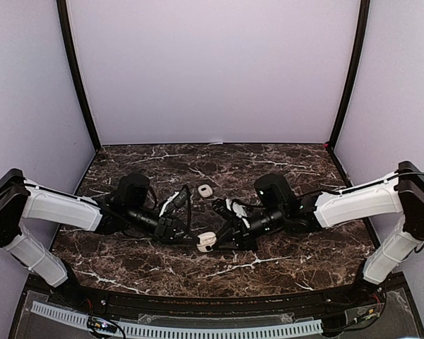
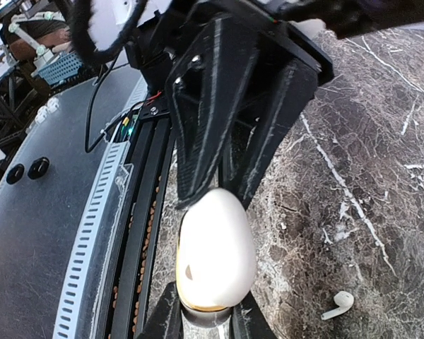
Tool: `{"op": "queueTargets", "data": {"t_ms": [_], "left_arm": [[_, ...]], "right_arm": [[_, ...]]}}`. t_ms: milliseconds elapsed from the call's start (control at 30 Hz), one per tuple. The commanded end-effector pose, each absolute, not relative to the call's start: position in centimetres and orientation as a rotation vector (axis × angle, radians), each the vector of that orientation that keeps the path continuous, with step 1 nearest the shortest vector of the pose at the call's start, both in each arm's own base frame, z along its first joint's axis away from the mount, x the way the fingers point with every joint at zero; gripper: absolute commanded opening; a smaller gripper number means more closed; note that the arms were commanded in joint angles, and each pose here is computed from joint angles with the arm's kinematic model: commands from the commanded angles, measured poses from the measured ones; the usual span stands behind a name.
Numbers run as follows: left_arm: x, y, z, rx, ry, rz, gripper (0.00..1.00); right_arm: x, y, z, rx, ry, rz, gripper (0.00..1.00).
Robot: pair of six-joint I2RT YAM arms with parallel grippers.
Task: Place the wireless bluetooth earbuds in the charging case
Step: Open the charging case, then pass from the right arm to the left
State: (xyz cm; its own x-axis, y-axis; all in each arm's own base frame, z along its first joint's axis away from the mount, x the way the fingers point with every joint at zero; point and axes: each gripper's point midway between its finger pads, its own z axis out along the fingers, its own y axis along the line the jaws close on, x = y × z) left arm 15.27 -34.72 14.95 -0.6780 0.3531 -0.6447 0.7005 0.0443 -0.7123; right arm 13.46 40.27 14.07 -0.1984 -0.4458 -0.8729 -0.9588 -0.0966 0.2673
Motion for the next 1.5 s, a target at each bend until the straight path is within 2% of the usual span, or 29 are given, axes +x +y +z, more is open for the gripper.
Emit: {"op": "queueTargets", "data": {"t_ms": [0,67,200,233,367,467,533,767,900,1000,1133,1233,1367,1467], "left_arm": [[14.5,-35.4,18.6,1.015,1.931,-1.879,0.05],[14.5,-35.3,18.7,0.968,1.952,-1.902,0.11],[15.1,-34.6,18.3,0.819,1.986,-1.9,0.37],[15.5,-34.4,18.3,0.775,1.982,-1.884,0.47],[16.6,-33.2,18.5,0.624,1.946,-1.818,0.7],[17.2,-32.4,18.7,0.555,1.911,-1.769,0.77],[16.9,-32.1,18.9,0.564,1.876,-1.73,0.78],[14.2,-34.5,18.4,0.831,1.749,-1.45,0.8],[14.0,-34.8,18.2,0.843,1.676,-1.381,0.9],[14.0,-35.1,18.5,0.823,1.632,-1.341,0.9],[14.1,-35.9,18.6,0.829,1.627,-1.336,0.72],[13.8,-36.2,19.2,0.846,1.601,-1.346,0.67],[13.1,-36.3,20.2,0.893,1.551,-1.363,0.36],[12.8,-36.5,20.3,0.928,1.548,-1.36,0.25]], "right_arm": [[11.9,40.9,16.1,-1.589,1.476,1.238,0.0],[11.7,40.6,16.3,-1.585,1.46,1.238,0.0],[11.3,40.2,16.3,-1.558,1.437,1.262,0.0],[11.1,40.1,16.4,-1.549,1.433,1.276,0.0],[10.8,39.3,16.7,-1.467,1.409,1.312,0.0],[11.1,39.2,16.4,-1.407,1.459,1.33,0.0],[11.4,39.4,16.4,-1.375,1.495,1.348,0.0],[13.3,39.5,17.9,-1.157,1.59,1.373,0.0],[13.3,39.4,19.7,-1.072,1.554,1.433,0.0],[12.8,39.7,20.0,-1.07,1.538,1.433,0.0],[12.2,40.4,20.3,-1.088,1.535,1.439,0.0],[11.8,40.8,20.7,-1.094,1.532,1.428,0.0],[11.9,41.3,21.1,-1.099,1.531,1.42,0.0],[11.9,41.6,21.4,-1.105,1.529,1.42,0.0]]}}
